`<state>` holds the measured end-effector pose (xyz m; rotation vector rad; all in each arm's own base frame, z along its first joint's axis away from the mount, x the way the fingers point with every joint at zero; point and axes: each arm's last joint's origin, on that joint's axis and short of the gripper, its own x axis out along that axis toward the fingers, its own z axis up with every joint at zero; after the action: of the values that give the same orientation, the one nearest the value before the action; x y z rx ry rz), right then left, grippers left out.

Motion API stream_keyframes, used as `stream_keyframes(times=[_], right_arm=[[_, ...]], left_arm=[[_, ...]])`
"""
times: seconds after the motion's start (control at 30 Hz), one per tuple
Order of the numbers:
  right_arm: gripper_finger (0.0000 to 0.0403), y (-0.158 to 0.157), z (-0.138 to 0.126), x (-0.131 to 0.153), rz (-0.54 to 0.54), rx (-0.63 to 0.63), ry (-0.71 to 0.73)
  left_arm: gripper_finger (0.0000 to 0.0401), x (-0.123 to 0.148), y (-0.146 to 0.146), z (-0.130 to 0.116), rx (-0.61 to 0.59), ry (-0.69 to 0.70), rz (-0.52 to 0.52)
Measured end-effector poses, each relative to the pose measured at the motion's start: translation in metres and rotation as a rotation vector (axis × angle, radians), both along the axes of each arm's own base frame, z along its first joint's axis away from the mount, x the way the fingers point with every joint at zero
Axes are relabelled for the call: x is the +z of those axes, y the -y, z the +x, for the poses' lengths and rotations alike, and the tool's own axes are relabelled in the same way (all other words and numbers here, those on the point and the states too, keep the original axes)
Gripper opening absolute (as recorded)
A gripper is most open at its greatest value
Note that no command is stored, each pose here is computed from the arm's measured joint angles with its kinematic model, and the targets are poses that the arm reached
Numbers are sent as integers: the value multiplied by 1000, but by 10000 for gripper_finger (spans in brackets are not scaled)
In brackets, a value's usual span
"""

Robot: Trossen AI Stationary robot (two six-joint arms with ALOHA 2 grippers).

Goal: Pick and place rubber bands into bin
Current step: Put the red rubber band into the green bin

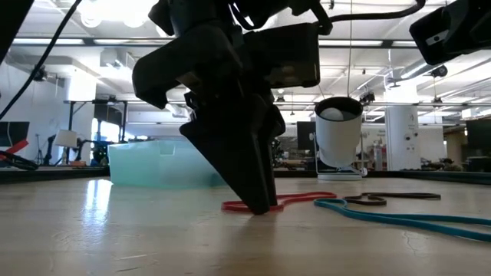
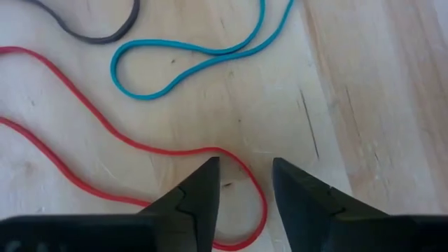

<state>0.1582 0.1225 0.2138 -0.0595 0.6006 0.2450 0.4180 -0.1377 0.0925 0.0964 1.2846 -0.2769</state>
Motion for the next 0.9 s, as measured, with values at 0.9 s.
stream_keyframes(times=[0.9], right_arm=[[91, 0, 0, -1, -3, 0, -4]], left_arm=[[80, -1, -5, -6, 6, -74, 16]])
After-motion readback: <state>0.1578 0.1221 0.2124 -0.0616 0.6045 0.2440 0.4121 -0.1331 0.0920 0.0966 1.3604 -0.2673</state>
